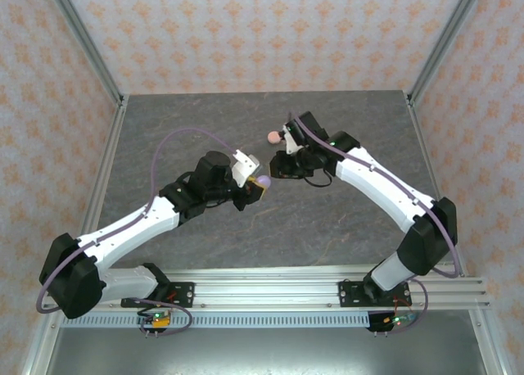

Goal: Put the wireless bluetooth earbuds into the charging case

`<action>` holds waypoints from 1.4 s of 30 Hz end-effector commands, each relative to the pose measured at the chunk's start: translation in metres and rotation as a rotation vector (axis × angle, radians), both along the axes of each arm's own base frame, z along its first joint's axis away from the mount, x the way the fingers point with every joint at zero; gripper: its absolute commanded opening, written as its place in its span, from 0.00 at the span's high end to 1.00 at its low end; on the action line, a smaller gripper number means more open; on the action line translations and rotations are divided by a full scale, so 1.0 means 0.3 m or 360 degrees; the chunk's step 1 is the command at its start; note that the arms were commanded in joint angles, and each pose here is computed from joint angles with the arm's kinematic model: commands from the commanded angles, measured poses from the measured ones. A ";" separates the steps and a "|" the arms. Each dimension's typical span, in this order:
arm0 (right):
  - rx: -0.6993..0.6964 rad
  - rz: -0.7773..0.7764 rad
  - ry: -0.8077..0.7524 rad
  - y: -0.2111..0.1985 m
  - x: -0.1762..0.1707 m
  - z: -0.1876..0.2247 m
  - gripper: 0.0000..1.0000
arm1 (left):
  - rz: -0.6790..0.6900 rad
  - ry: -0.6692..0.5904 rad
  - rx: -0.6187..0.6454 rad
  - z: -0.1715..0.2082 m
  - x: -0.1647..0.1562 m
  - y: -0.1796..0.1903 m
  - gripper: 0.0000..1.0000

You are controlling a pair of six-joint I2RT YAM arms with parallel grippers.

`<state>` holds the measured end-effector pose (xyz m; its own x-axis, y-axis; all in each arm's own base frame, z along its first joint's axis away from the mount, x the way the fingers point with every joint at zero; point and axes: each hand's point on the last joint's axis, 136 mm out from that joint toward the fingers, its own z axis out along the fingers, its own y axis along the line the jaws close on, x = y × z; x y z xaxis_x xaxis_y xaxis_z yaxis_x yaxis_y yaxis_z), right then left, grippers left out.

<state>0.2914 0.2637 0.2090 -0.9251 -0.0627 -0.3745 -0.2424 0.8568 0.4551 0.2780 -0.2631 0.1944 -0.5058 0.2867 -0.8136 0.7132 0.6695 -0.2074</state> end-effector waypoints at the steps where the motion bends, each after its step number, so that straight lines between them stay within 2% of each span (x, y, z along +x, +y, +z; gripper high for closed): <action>1: -0.0035 -0.0306 -0.0125 -0.130 0.068 0.031 0.73 | 0.0317 0.0032 -0.0086 0.033 0.115 0.042 0.78; 8: -0.0036 -0.0642 -0.0174 -0.315 0.094 -0.001 0.73 | 0.0582 0.0282 -0.0106 -0.075 0.196 0.069 0.78; 15: -0.0146 -0.0714 -0.0179 -0.400 0.077 -0.049 0.73 | 0.0686 0.0543 -0.0148 -0.171 0.250 0.058 0.78; 21: -0.0162 -0.0665 -0.0158 -0.394 0.068 -0.064 0.73 | 0.0648 0.0754 -0.0188 -0.248 0.283 -0.003 0.78; 29: -0.0174 -0.0619 -0.0136 -0.387 0.061 -0.080 0.72 | 0.0588 0.0941 -0.0288 -0.315 0.318 -0.092 0.78; 42: -0.0170 -0.0587 -0.0078 -0.374 0.048 -0.115 0.72 | 0.0512 0.1071 -0.0302 -0.423 0.336 -0.202 0.77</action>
